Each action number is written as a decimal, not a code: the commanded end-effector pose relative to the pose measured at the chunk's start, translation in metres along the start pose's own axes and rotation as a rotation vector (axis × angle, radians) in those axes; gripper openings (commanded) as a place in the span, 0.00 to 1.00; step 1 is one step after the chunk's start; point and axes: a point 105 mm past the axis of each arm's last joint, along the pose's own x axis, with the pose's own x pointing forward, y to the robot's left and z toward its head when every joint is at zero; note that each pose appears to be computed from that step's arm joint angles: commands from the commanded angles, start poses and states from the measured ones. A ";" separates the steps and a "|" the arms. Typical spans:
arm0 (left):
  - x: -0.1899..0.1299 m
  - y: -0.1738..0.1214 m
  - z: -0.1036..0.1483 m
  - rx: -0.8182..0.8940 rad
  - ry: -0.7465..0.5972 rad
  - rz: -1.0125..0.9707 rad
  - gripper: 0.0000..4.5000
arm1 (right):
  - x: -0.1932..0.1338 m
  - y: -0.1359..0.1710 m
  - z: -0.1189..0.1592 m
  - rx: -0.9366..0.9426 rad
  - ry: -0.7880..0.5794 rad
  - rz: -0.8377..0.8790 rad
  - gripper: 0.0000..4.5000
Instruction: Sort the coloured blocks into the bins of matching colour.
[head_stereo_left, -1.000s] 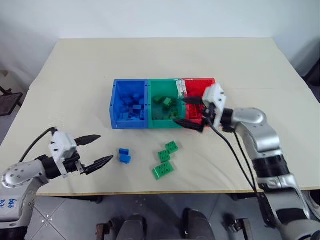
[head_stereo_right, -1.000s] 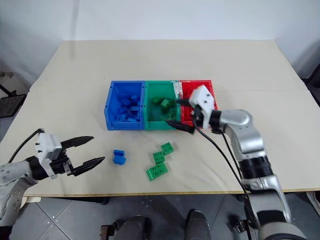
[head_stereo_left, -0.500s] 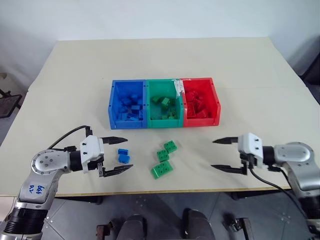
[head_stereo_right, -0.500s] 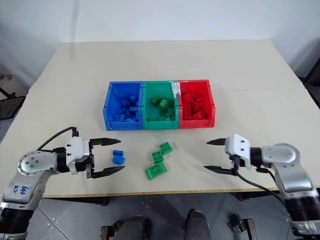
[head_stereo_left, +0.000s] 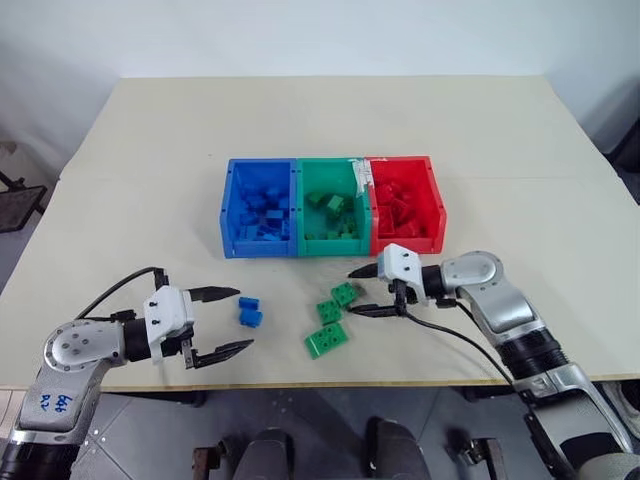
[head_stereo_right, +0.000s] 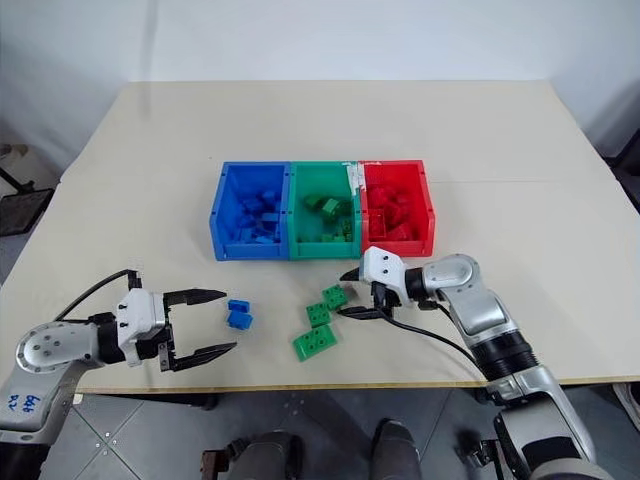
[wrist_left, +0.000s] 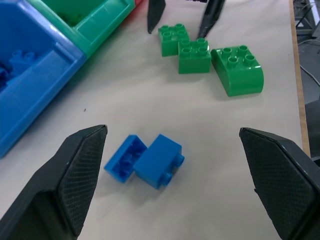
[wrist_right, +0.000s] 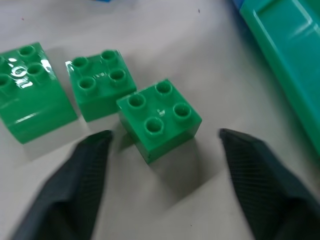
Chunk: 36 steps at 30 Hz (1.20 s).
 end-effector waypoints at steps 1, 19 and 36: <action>-0.002 0.001 0.011 0.038 -0.015 0.025 1.00 | 0.003 0.000 0.009 -0.031 -0.037 0.018 0.45; -0.008 0.018 0.015 -0.019 -0.072 0.144 1.00 | -0.031 -0.006 0.040 0.031 -0.136 -0.036 0.21; -0.005 0.013 0.010 0.004 -0.037 0.071 1.00 | 0.026 -0.010 0.028 -0.155 -0.034 0.125 0.90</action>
